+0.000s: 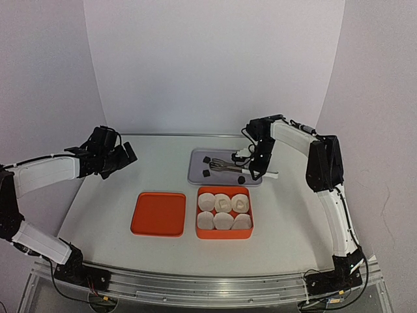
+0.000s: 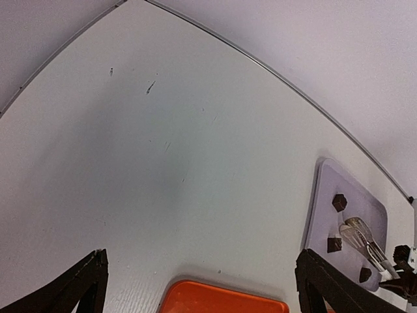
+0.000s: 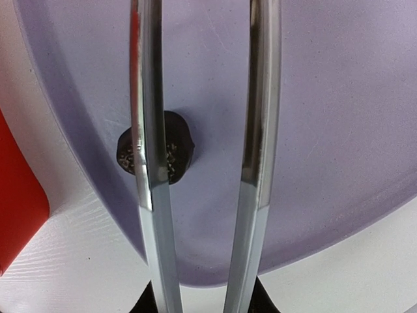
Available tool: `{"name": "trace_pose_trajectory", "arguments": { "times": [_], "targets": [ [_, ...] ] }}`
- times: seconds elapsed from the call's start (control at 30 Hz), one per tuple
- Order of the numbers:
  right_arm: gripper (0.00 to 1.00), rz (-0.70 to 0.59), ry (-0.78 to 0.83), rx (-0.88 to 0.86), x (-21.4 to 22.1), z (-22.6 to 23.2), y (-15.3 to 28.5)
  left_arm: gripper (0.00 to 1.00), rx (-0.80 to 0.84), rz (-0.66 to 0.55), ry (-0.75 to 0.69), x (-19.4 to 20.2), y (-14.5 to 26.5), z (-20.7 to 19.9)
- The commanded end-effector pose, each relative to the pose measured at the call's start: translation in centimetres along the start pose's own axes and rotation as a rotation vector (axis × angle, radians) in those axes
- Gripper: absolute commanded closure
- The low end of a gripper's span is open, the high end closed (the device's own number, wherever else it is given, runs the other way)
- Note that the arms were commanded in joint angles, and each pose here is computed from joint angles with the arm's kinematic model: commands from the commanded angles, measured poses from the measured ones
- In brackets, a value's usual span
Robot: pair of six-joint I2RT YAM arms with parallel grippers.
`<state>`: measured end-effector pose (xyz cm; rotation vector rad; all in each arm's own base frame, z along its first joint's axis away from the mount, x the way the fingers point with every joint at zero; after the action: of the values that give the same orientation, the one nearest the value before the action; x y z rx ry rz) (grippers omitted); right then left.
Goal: Pack the chocolate
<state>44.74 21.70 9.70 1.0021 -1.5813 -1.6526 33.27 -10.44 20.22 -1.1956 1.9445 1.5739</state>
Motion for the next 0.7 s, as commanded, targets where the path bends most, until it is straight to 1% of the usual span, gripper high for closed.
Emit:
{"name": "trace_pose_trajectory", "arguments": {
  "times": [0.0,0.23,0.4,0.6,0.67],
  "targets": [
    [1.0,-0.079,-0.039,0.05,-0.6,0.5,4.5,0.0,0.006,-0.058,-0.001,-1.4,1.2,0.0],
    [1.0,-0.172,-0.122,0.071,-1.1,1.2,8.0,0.0,0.02,-0.069,-0.003,-1.6,1.4,-0.1],
    [1.0,-0.186,-0.179,0.102,-0.9,1.4,9.2,0.0,0.024,-0.07,-0.004,-1.5,1.4,-0.1],
    [1.0,-0.202,-0.303,0.126,-0.5,2.1,10.7,0.0,0.025,-0.071,-0.003,-1.4,1.5,0.0],
    [1.0,-0.203,-0.371,0.158,-0.5,2.5,11.3,0.0,0.026,-0.071,-0.002,-1.4,1.5,-0.1]
  ]
}}
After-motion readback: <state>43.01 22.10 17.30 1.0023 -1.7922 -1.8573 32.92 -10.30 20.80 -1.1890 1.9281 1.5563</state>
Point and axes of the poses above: each gripper's point midway between its finger pads, its own y axis back along the fingers, its own z axis along the line the jaws close on, x = y × z, the point moved 6 cm from there along y, back along the fingers, and after that the axes turned 8 degrees about -y, right-handed, at the moved point
